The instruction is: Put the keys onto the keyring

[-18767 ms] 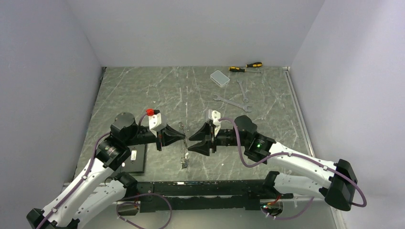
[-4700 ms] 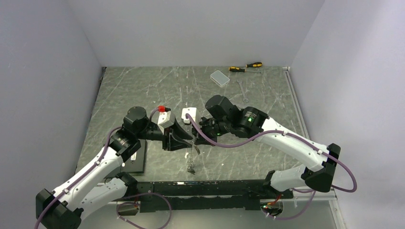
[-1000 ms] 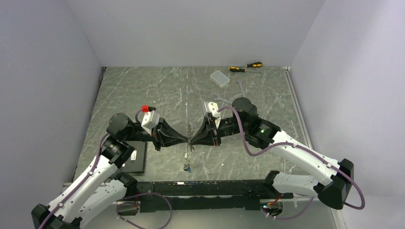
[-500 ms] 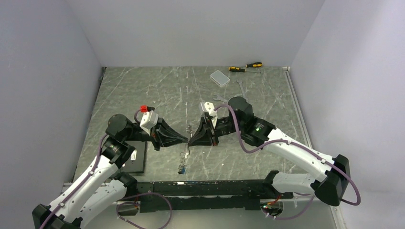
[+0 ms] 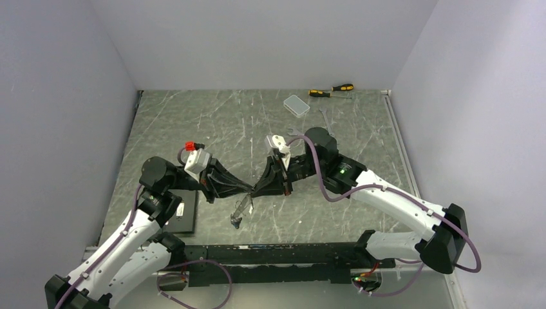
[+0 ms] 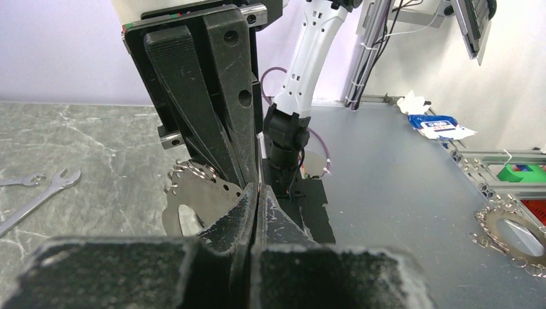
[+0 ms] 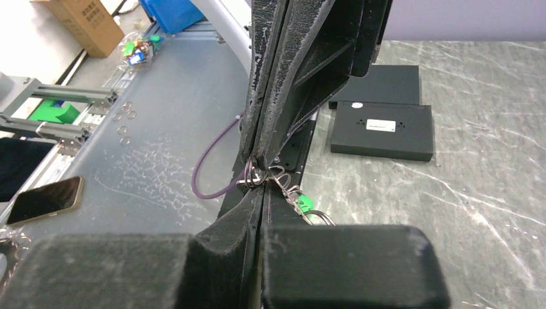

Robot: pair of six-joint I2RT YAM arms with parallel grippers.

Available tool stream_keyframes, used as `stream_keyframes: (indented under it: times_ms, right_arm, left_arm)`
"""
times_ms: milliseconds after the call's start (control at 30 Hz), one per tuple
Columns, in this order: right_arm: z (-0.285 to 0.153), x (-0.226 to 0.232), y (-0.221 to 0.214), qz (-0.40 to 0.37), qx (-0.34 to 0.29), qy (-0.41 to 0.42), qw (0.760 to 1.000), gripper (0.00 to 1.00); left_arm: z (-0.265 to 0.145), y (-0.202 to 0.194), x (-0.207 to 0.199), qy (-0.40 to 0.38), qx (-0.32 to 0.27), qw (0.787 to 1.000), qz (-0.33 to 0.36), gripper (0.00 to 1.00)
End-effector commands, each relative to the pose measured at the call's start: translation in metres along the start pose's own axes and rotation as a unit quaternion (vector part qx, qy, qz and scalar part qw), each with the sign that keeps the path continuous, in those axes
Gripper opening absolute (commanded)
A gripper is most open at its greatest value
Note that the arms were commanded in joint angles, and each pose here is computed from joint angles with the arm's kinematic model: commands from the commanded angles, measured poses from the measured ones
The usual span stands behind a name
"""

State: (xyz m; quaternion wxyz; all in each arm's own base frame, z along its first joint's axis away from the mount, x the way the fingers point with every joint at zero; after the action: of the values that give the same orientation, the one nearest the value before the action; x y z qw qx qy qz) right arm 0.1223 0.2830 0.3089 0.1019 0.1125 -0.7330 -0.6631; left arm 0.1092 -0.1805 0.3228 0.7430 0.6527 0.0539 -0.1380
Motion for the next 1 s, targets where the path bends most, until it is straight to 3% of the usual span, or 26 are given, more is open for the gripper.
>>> stream_keyframes:
  times_ms: [0, 100, 233, 333, 600, 967]
  right_arm:
    - [0.003, -0.011, 0.032, -0.056, -0.042, -0.012, 0.997, 0.01]
    - [0.002, -0.012, 0.033, -0.057, -0.035, -0.015, 0.998, 0.07]
    - [-0.005, -0.007, 0.020, -0.049, -0.004, -0.032, 0.998, 0.33]
    - [-0.013, 0.000, 0.014, -0.048, 0.011, -0.052, 0.997, 0.43]
    - [-0.023, 0.009, 0.017, -0.078, -0.011, -0.085, 0.993, 0.45]
    - [-0.028, -0.004, 0.029, -0.109, -0.062, -0.169, 0.978, 0.41]
  left_arm:
    - [0.002, 0.011, -0.008, -0.026, -0.015, 0.999, 0.026, 0.00]
    - [0.002, 0.011, -0.007, -0.019, -0.018, 0.999, 0.026, 0.00]
    - [-0.001, 0.012, -0.003, 0.017, -0.019, 0.999, 0.033, 0.00]
    - [-0.002, 0.015, -0.002, 0.045, -0.033, 0.998, 0.034, 0.00]
    - [-0.002, 0.021, 0.003, 0.076, -0.090, 0.993, 0.012, 0.00]
    - [0.000, 0.011, 0.007, 0.057, -0.141, 0.988, -0.004, 0.00]
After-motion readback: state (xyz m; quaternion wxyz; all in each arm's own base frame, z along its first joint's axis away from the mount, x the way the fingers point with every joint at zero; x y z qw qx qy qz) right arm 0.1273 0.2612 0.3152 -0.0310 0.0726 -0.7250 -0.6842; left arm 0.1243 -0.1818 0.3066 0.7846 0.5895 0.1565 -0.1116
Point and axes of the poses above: each gripper's point midway between its finger pads, its own z axis out along the fingers, its own x axis along the line the jaws close on, y = z × x, the point moved 7 cm from there along -z, back along the fingers, and after that the axes turned 10 degrees about -z, right-handed, at the moved point
